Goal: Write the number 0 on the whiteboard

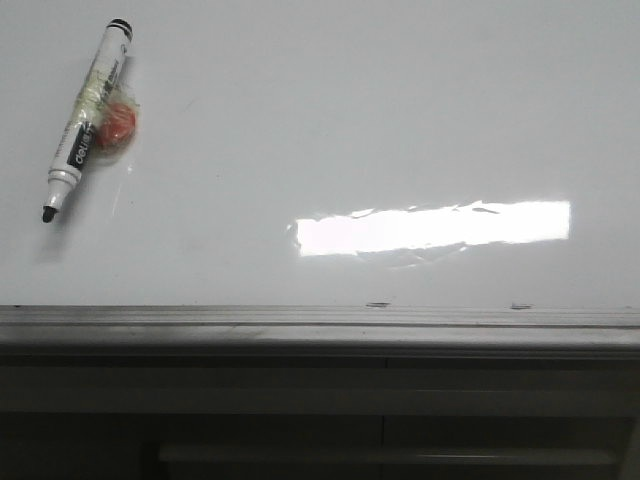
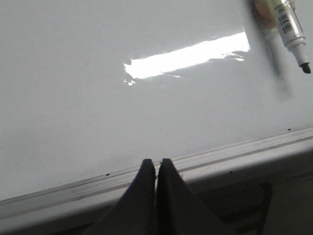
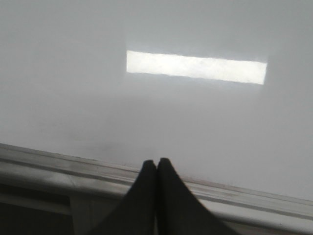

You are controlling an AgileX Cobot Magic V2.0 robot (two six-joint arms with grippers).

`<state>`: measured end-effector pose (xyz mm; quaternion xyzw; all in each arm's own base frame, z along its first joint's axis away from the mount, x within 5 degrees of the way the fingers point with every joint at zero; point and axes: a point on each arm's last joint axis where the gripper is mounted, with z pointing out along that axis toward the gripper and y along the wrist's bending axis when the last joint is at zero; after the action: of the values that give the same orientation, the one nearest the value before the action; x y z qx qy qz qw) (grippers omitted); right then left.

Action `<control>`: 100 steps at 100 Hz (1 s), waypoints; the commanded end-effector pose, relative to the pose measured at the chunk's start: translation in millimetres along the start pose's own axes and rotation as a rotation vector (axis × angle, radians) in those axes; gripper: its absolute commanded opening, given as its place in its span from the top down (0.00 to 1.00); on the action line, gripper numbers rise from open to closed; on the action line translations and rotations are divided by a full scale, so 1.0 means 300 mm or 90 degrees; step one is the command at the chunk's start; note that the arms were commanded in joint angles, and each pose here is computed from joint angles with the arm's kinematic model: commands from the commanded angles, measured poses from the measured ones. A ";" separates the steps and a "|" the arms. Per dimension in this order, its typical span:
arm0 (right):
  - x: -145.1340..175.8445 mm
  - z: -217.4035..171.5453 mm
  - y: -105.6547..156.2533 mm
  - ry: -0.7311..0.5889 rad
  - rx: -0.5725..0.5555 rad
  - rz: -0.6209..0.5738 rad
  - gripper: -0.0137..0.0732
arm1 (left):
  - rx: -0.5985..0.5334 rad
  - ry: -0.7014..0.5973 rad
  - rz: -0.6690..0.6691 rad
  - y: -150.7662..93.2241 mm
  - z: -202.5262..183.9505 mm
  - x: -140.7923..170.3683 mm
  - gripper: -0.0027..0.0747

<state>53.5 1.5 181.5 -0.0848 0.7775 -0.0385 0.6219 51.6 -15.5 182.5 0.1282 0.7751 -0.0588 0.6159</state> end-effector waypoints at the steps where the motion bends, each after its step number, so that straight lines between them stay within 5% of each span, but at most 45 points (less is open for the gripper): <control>1: -0.004 0.001 -0.002 -0.030 0.011 -0.013 0.92 | -0.008 -0.031 -0.009 0.001 0.004 0.014 0.99; 100: -0.016 0.001 -0.003 -0.055 0.013 -0.014 0.92 | -0.012 -0.030 0.007 0.003 0.004 0.014 0.99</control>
<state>53.7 1.5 182.0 -0.0853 0.7755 -0.0394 0.6244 51.7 -15.2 182.4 0.1310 0.7748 -0.0544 0.6161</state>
